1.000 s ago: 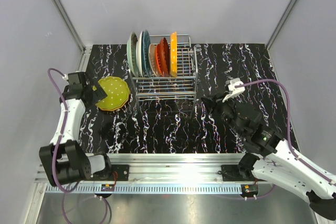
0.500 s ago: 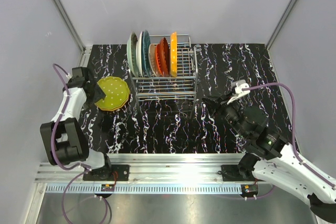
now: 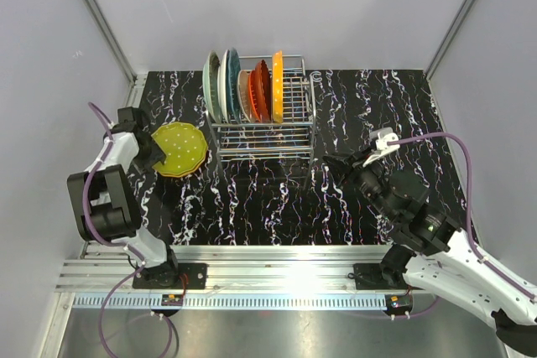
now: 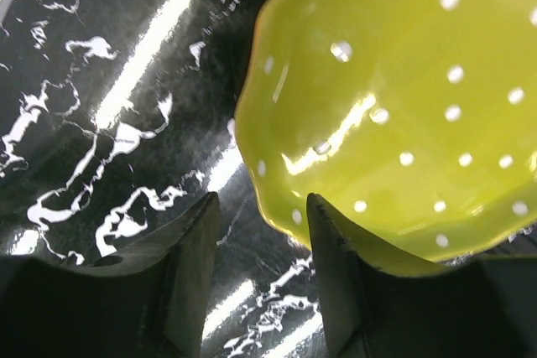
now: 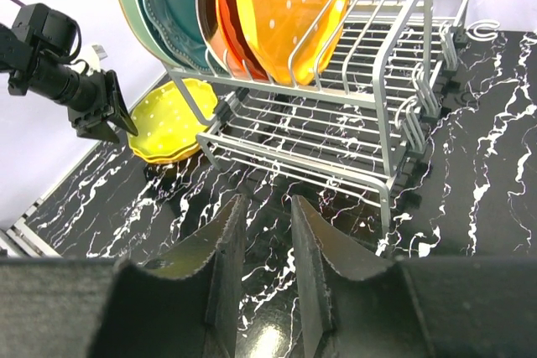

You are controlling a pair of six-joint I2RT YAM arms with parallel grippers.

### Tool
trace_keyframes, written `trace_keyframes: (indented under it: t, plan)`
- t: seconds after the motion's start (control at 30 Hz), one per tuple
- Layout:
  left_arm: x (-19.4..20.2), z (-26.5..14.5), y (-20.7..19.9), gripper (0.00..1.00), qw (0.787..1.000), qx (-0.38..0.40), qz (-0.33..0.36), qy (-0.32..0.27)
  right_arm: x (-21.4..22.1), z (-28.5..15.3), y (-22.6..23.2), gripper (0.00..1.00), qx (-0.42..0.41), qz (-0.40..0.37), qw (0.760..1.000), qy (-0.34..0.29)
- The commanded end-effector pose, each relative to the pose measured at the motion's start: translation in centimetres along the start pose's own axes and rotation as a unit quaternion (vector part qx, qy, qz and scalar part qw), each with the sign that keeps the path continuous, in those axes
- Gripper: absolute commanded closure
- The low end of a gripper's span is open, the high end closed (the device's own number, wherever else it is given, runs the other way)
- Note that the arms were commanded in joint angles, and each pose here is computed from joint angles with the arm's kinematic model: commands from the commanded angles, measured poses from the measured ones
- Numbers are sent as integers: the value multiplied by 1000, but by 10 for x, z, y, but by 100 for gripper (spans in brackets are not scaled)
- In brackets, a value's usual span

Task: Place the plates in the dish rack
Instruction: Grab a plate with the left arm

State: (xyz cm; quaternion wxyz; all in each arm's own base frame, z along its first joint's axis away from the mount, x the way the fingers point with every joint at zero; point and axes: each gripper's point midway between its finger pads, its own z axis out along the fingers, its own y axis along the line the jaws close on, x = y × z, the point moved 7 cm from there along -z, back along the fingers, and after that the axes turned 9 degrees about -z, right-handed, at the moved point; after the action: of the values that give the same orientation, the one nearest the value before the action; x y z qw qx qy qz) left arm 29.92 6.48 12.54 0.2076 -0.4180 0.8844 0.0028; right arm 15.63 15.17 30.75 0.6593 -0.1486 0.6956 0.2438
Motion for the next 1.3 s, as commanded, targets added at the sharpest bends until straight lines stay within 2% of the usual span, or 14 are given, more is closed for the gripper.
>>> trace_keyframes:
  t: [0.0, 0.1, 0.37, 0.47, 0.6, 0.73, 0.87, 1.03, 1.17, 1.27]
  plan:
    - [-20, 1, -7, 53, 1000, 10, -11, -27, -5, 3, 4, 65, -11, 10, 1000, -13]
    - [-20, 8, -4, 53, 1000, 0, -11, -25, -5, 3, 4, 65, -11, 11, 1000, -15]
    - [-23, 22, 2, 67, 1000, -18, -11, -19, -6, 2, 3, 66, -6, 10, 1000, -16]
    - [-22, 25, 4, 76, 1000, -21, -9, -16, -5, 2, 2, 66, -5, 9, 1000, -15]
    - [-22, 22, 5, 84, 1000, -24, -6, -18, -6, 2, 2, 66, -3, 8, 1000, -15]
    - [-21, 16, 7, 88, 999, -22, -8, -22, -5, 1, 1, 66, 0, 9, 1000, -15]
    - [-23, 6, 8, 100, 999, -24, -11, -34, -6, 0, 1, 66, 0, 8, 1000, -16]
    - [-22, -14, 12, 100, 998, -19, -15, -56, -9, -3, 0, 66, 0, 8, 1000, -19]
    - [-22, -27, 14, 100, 997, -14, -19, -74, -12, -6, -1, 62, 3, 7, 1000, -18]
    - [-20, -36, 14, 100, 997, -7, -19, -75, -15, -8, 5, 61, -29, 1, 999, -24]
